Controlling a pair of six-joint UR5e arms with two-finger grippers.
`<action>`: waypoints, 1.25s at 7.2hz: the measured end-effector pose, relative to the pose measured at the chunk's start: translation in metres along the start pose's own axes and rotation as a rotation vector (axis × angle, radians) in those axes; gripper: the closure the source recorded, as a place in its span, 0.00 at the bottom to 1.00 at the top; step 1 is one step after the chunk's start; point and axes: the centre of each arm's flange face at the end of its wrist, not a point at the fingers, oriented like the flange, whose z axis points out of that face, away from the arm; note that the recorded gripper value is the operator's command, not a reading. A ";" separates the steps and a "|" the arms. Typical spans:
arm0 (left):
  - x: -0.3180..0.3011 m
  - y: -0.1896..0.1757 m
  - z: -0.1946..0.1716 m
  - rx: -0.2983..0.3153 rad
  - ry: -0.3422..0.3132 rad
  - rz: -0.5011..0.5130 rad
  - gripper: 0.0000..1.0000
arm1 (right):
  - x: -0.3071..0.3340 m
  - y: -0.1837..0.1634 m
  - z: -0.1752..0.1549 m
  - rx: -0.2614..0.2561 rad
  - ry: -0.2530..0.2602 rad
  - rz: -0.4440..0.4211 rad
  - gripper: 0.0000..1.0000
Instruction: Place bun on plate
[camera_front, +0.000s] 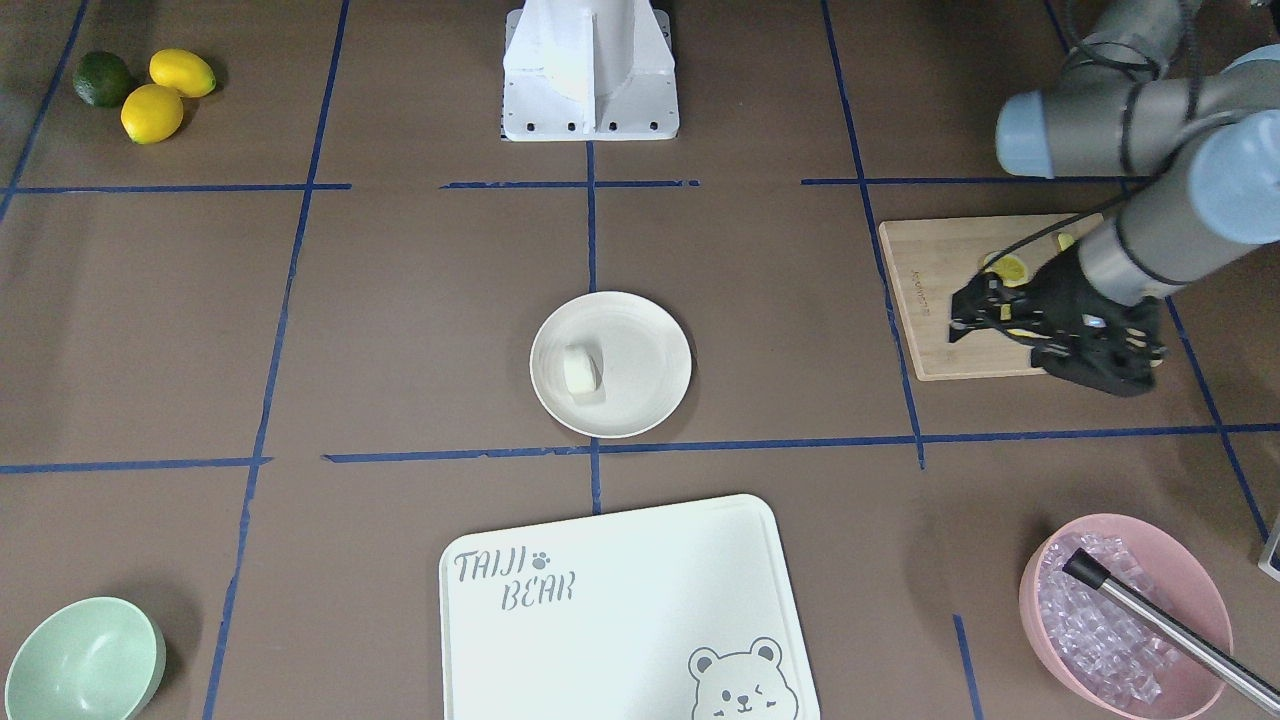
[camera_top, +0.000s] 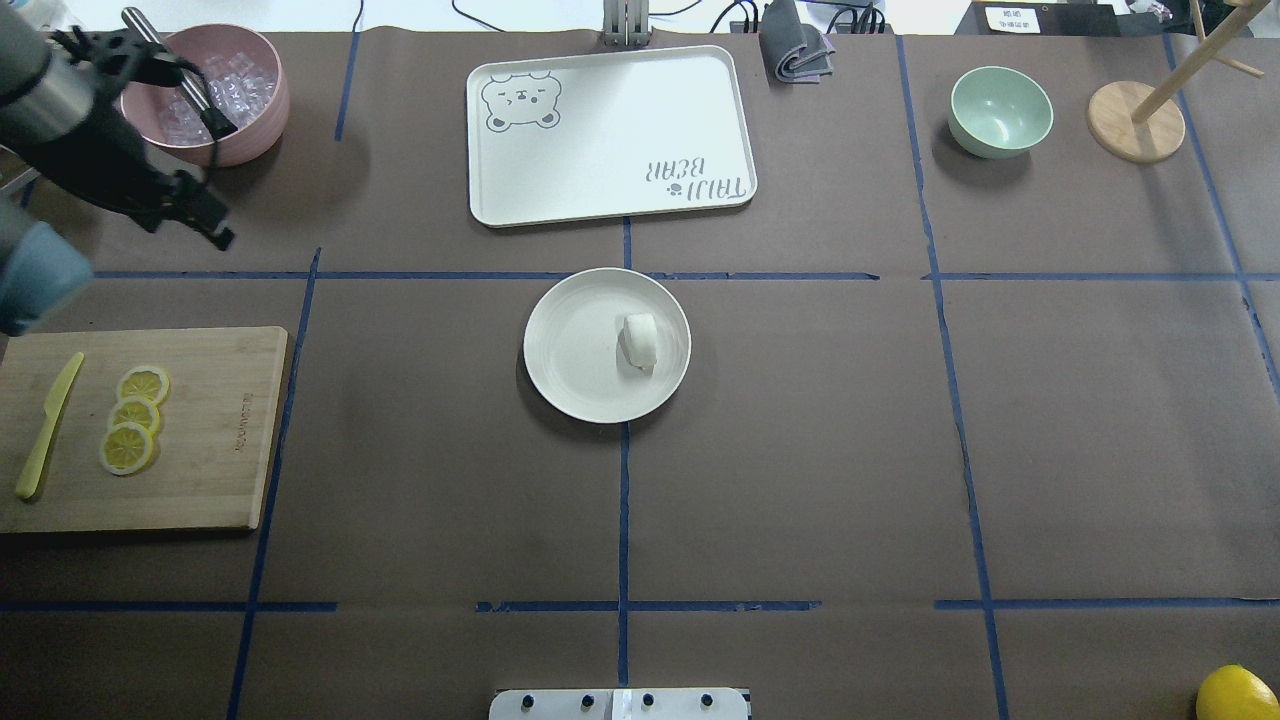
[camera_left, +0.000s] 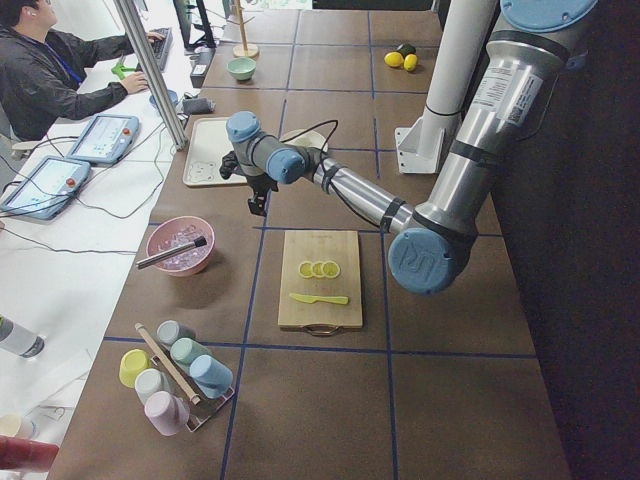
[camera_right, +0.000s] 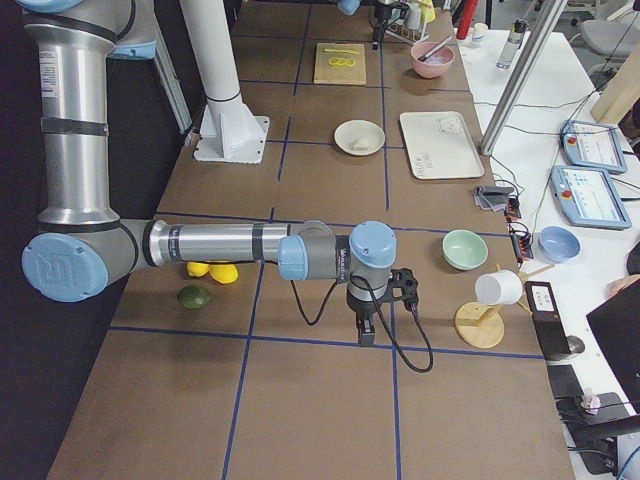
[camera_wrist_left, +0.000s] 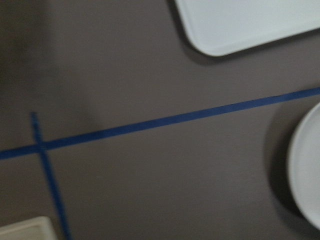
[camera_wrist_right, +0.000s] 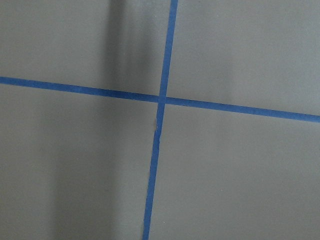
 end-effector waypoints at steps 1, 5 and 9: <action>-0.070 0.027 -0.016 -0.004 -0.027 -0.001 0.00 | 0.000 0.000 -0.001 0.002 -0.001 -0.001 0.00; -0.249 0.159 -0.064 0.034 -0.078 -0.124 0.00 | -0.002 0.000 -0.002 0.005 -0.001 -0.005 0.00; -0.275 0.198 -0.067 0.039 -0.083 -0.187 0.00 | -0.001 0.001 -0.001 0.002 -0.001 -0.002 0.00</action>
